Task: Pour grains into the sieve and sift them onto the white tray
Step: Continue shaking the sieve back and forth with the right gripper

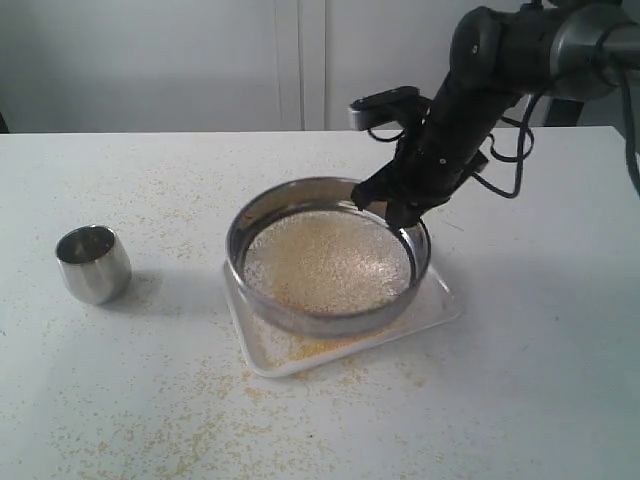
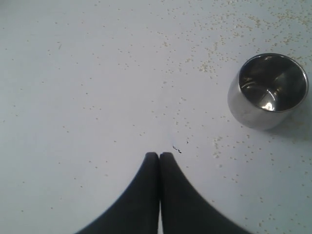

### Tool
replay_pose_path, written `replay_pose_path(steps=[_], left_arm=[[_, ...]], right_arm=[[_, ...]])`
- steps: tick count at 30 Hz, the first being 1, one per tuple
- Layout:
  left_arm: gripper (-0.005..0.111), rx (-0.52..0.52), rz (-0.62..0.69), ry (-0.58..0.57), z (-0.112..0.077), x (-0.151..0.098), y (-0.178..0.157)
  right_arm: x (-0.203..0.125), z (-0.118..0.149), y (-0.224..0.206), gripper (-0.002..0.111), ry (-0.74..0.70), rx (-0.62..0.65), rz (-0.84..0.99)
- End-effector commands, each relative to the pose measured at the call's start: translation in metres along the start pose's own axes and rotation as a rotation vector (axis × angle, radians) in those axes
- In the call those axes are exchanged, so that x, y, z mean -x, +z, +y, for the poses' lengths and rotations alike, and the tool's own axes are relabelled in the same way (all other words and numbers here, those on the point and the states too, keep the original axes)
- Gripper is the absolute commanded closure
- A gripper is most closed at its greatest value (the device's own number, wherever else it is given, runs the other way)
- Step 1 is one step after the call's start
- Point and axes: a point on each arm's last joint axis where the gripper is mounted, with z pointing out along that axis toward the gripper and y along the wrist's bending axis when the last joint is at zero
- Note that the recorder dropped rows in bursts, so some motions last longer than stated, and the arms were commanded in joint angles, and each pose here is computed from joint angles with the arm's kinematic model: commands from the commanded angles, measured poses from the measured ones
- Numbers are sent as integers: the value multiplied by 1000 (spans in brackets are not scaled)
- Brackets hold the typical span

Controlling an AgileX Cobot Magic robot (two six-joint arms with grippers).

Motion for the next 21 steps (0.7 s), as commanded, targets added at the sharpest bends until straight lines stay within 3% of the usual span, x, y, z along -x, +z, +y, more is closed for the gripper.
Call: replay_pose_path(steps=[1,2,3,5,6,7,8,9,10,11,12,13,14,15,16,18,19,20,21], left_arm=[[106,5,5,0,1,-2,0],[106,5,5,0,1,-2,0],[106,5,5,0,1,-2,0],[106,5,5,0,1,-2,0],[106,5,5,0,1,-2,0],[106,5,5,0,1,-2,0],[106,5,5,0,1,-2,0],[106,5,5,0,1,-2,0],[106,5,5,0,1,-2,0],[106,5,5,0,1,-2,0],[106,5,5,0,1,-2,0],[106,5,5,0,1,-2,0],[106,5,5,0,1,-2,0],[106,5,5,0,1,-2,0],[106,5,5,0,1,-2,0],[106,5,5,0,1,-2,0],[106,5,5,0,1,-2,0],[106,5,5,0,1,-2,0],[106,5,5,0,1,-2,0]], right_arm=[[-1,16,-12,108,-400,170,-20],[-5,15,-13,108,-476,160,14],[1,-4,-8,108,-110,31,-56],[0,-5,-2,108,243,71,-90],[0,2,-2,108,108,98,-81],[-9,10,-2,108,-369,121,-4],[-11,8,-1,108,-369,99,10],[-4,-2,2,108,67,57,-59],[-3,2,3,108,230,83,-73],[-4,13,3,108,30,114,-56],[-9,21,-3,108,-444,123,8],[-12,15,-2,108,-462,55,41],[-5,-2,0,108,-45,-79,-55],[-3,-5,0,108,234,-75,-94],[-3,6,2,108,137,-11,-89],[-10,17,0,108,-399,6,4],[-14,15,0,108,-465,-16,41],[-12,9,-1,108,-362,-69,21],[-6,2,-2,108,-61,-94,-55]])
